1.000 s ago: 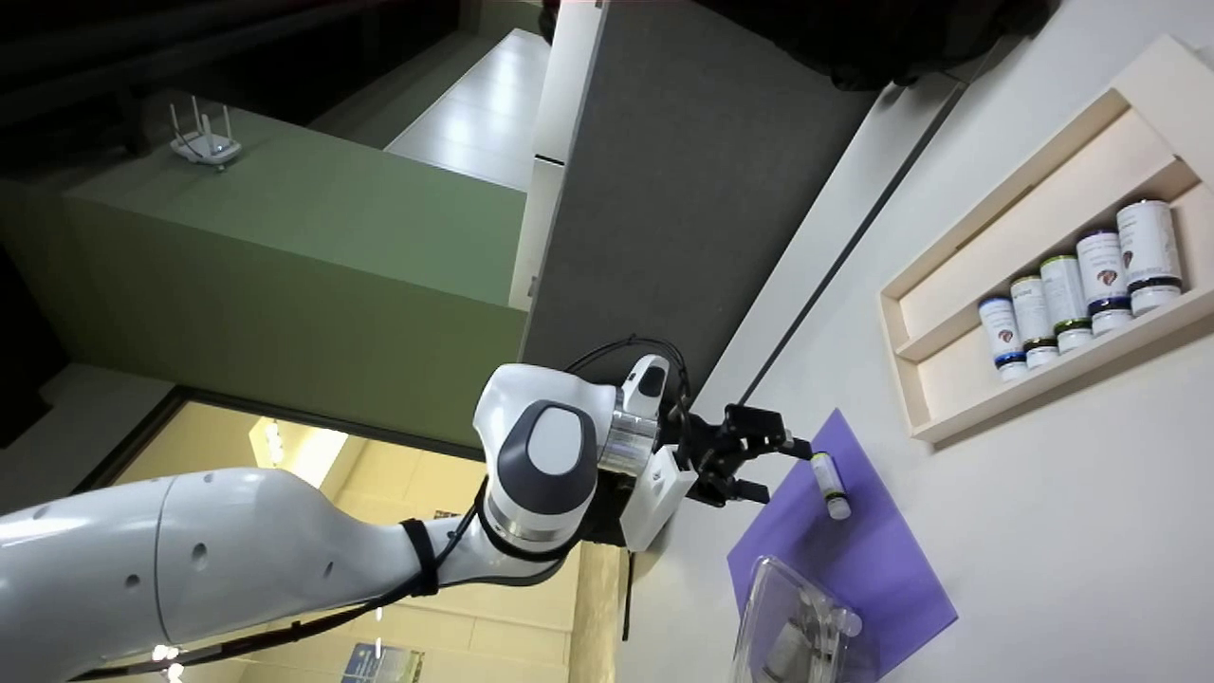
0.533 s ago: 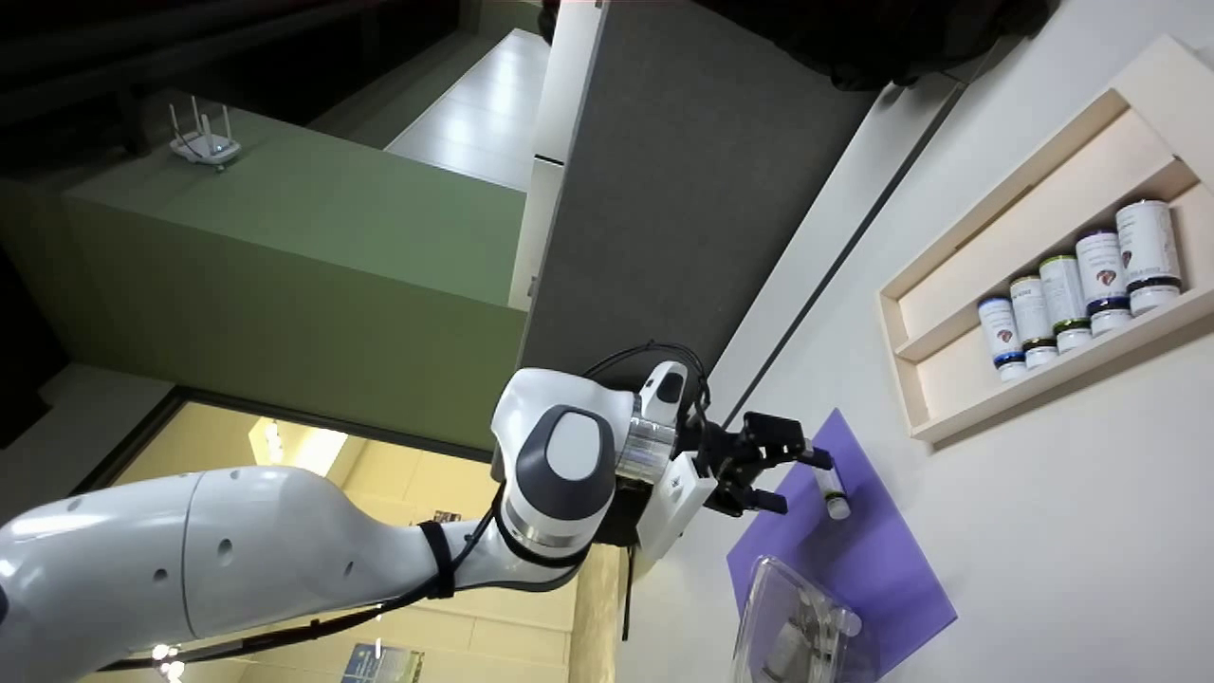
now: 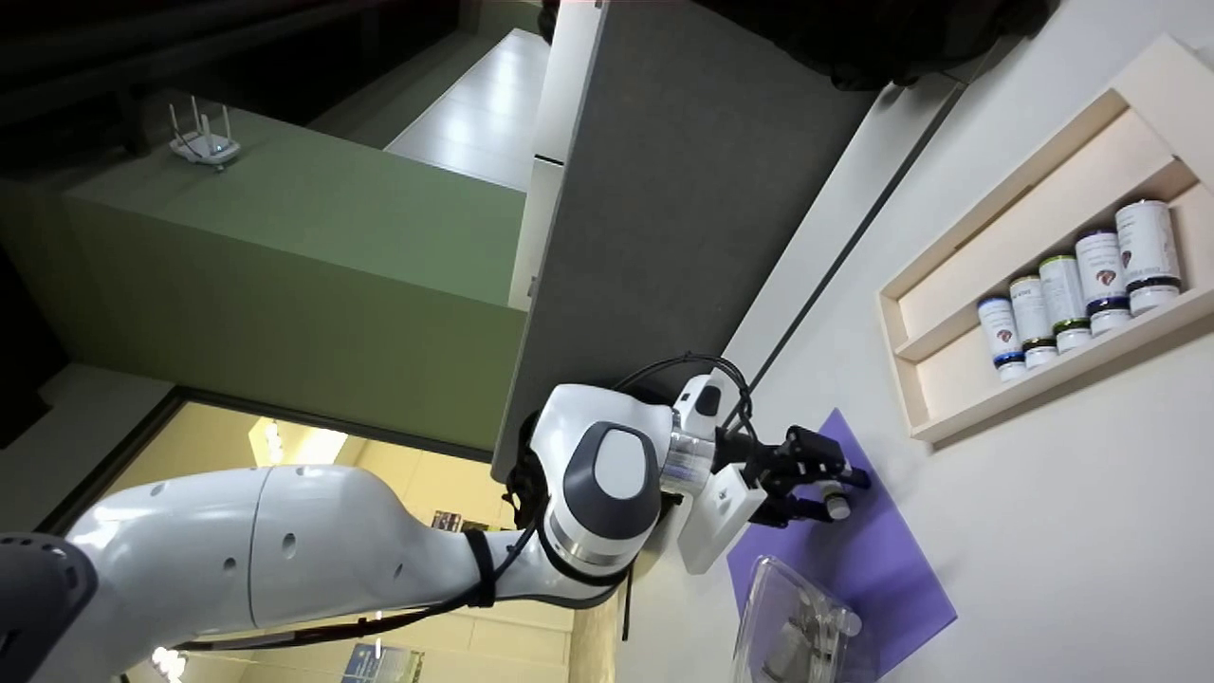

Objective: Move the bottle from the table to the tray

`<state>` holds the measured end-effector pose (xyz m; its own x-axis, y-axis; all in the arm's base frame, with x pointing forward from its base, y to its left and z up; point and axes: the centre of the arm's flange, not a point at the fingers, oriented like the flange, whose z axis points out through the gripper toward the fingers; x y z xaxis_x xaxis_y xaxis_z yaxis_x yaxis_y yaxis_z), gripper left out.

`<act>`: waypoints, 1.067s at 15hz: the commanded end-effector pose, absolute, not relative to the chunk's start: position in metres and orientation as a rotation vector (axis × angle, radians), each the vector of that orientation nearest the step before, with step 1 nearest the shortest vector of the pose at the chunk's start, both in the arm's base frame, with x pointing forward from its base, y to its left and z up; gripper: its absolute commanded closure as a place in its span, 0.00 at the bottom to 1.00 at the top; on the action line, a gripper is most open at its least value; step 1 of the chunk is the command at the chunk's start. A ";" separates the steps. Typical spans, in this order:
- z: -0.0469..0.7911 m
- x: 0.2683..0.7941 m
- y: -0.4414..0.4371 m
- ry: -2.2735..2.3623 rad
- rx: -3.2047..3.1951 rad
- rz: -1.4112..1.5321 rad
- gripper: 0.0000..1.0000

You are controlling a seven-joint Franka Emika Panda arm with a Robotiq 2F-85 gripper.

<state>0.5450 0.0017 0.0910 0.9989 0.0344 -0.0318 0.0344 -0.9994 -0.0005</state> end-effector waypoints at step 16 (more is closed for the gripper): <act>0.118 0.559 -0.070 -0.091 3.076 -0.051 0.63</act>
<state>0.5589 -0.0702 0.1181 0.9977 -0.0603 -0.0315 -0.0582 -0.9962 0.0645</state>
